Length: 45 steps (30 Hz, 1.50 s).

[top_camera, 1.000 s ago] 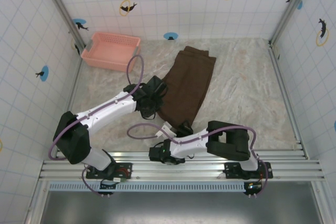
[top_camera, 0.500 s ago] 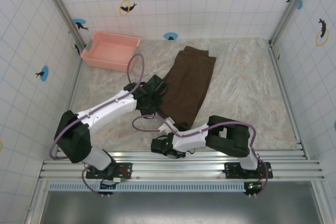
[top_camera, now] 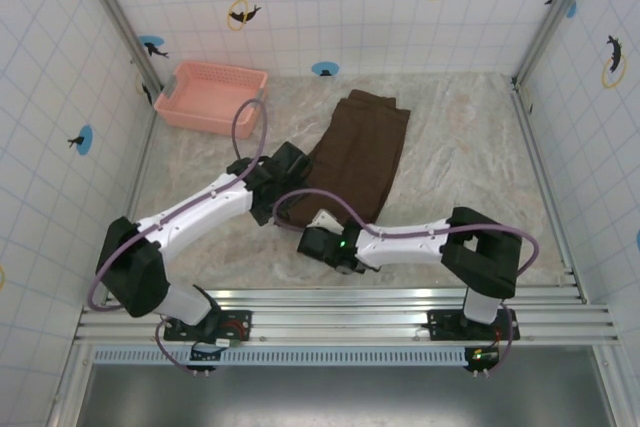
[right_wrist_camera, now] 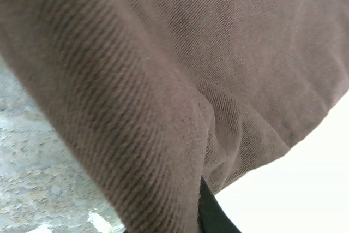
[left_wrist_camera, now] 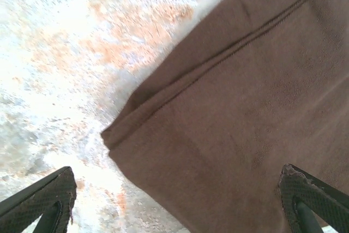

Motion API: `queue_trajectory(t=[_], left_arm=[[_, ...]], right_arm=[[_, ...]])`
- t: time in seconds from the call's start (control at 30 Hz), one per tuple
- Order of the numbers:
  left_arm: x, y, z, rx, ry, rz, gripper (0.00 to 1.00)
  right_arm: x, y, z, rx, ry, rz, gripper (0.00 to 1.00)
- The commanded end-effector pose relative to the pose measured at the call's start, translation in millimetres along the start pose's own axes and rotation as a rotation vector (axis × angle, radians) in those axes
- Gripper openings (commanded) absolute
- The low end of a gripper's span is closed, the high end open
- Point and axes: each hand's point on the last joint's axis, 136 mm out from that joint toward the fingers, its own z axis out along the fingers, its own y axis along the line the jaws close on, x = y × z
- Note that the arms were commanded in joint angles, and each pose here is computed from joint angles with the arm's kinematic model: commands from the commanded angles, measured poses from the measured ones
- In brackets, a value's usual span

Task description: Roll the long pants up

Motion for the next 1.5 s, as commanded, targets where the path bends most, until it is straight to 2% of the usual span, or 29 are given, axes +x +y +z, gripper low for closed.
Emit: queue_trajectory(t=[0.0,0.2,0.3,0.63,0.8,1.0,1.3,1.47], left_arm=[[-7,18,-9,-0.005,-0.060,0.009,0.97],[-6,18,-13,0.079,-0.087,-0.040,0.97],[-5,4,-15,0.183,-0.135,-0.045,0.97],[9,-12,25,0.503,-0.183,-0.250,0.98],[8,-10,32,0.547,-0.199,-0.322,0.97],[2,-10,44,0.595,-0.235,-0.411,0.97],[14,-21,53,0.674,-0.236,-0.434,0.97],[14,-16,57,0.659,-0.254,-0.429,0.97]], right_arm=[[-7,0,2,-0.201,0.011,-0.017,0.00],[-11,-5,20,-0.416,0.093,0.027,0.00],[-13,-1,25,-0.485,0.115,0.043,0.00],[-16,8,39,-0.632,0.168,0.124,0.00],[-21,1,42,-0.668,0.169,0.185,0.00],[-25,-2,39,-0.678,0.177,0.157,0.00],[-28,-17,42,-0.711,0.173,0.231,0.00],[-29,-26,40,-0.712,0.168,0.250,0.00]])
